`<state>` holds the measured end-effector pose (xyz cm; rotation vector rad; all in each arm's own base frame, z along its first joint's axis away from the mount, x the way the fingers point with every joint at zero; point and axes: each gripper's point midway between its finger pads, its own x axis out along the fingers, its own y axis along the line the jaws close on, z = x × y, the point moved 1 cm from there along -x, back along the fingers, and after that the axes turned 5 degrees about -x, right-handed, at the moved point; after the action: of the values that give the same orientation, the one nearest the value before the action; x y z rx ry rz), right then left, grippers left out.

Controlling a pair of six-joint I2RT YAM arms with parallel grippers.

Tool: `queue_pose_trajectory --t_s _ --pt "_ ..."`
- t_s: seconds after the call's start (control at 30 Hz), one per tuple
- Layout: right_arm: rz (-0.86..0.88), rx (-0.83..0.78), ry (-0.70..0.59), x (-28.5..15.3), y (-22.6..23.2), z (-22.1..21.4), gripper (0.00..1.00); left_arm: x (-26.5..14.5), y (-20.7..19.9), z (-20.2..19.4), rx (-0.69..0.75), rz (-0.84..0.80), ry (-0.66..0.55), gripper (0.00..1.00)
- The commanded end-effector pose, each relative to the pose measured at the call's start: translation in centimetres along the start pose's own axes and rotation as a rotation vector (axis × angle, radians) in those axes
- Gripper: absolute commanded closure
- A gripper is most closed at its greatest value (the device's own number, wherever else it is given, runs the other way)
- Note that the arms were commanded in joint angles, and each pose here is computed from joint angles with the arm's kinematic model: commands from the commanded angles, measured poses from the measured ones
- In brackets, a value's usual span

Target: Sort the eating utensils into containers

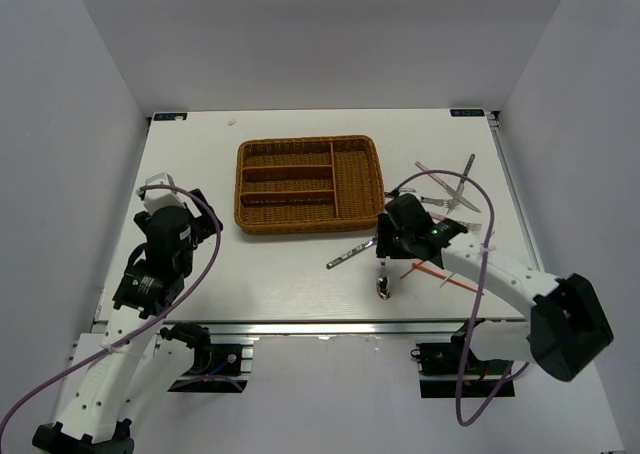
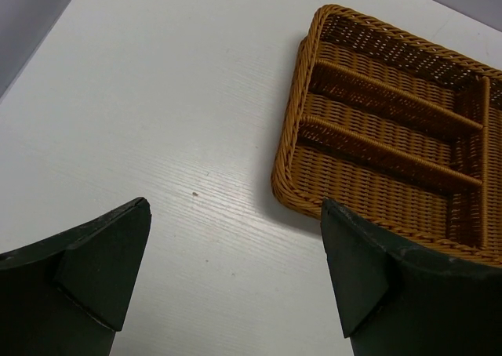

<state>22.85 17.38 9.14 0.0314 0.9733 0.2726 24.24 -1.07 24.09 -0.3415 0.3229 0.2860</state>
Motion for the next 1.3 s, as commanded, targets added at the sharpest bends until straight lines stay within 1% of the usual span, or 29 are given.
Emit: queue_pose_trajectory --t_s 0.0,0.03,0.13,0.3,0.33,0.37,0.5,0.6,0.67,0.7,0.77,0.9,1.07,1.17,1.2,1.23,1.27 --pt "-0.084 0.036 -0.105 1.2 -0.2 2.8 0.49 0.2 -0.4 -0.1 0.003 -0.017 0.004 0.02" --pt "-0.097 0.032 -0.075 2.1 -0.3 2.0 0.49 0.3 -0.4 -0.1 0.003 -0.018 0.005 0.02" --pt "-0.137 0.025 -0.039 3.8 -0.7 0.8 0.49 0.2 -0.4 -0.1 0.003 -0.022 0.006 0.02" --pt "-0.124 0.025 -0.002 5.9 -0.5 -0.7 0.53 0.3 -0.7 -0.2 0.006 -0.035 0.012 0.02" --pt "-0.134 0.024 0.011 6.3 -0.7 -1.1 0.60 0.3 -0.7 -0.2 0.006 -0.033 0.012 0.02" --pt "-0.142 0.025 0.017 6.5 -0.9 -1.4 0.64 0.3 -0.7 -0.3 0.008 -0.035 0.015 0.02" --pt "-0.188 0.028 0.035 7.0 -1.9 -2.4 0.69 0.3 -0.7 -0.3 0.008 -0.033 0.013 0.02" --pt "-0.201 0.046 0.038 7.0 -2.6 -3.0 0.82 0.3 -0.7 -0.2 0.006 -0.035 0.012 0.02" --pt "-0.219 0.059 0.047 7.0 -3.2 -3.4 0.97 0.3 -0.7 -0.3 0.008 -0.035 0.014 0.02" --pt "-0.231 0.067 0.042 6.8 -3.5 -3.4 1.00 0.3 -0.7 -0.3 0.009 -0.033 0.016 0.02" --pt "-0.279 0.090 0.031 6.0 -4.6 -3.2 1.00 0.4 -0.6 -0.3 0.009 -0.031 0.016 0.02" --pt "-0.291 0.123 -0.043 3.6 -5.5 -1.3 1.00 0.4 -0.7 -0.4 0.010 -0.033 0.019 0.02" --pt "-0.386 0.142 -0.083 1.5 -8.3 1.1 1.00 0.5 -0.7 -0.5 0.014 -0.027 0.025 0.02" --pt "-0.444 0.108 -0.097 0.6 -9.8 2.3 1.00 0.6 -0.7 -0.6 0.016 -0.027 0.028 0.02" --pt "-0.471 0.083 -0.076 0.4 -10.2 2.2 1.00 0.6 -0.7 -0.6 0.016 -0.025 0.027 0.02" --pt "-0.521 0.072 -0.082 0.0 -10.9 2.5 1.00 0.6 -0.7 -0.6 0.017 -0.024 0.028 0.02" --pt "-0.539 0.062 -0.093 -0.3 -11.0 3.4 1.00 0.7 -0.7 -0.6 0.017 -0.023 0.029 0.02"
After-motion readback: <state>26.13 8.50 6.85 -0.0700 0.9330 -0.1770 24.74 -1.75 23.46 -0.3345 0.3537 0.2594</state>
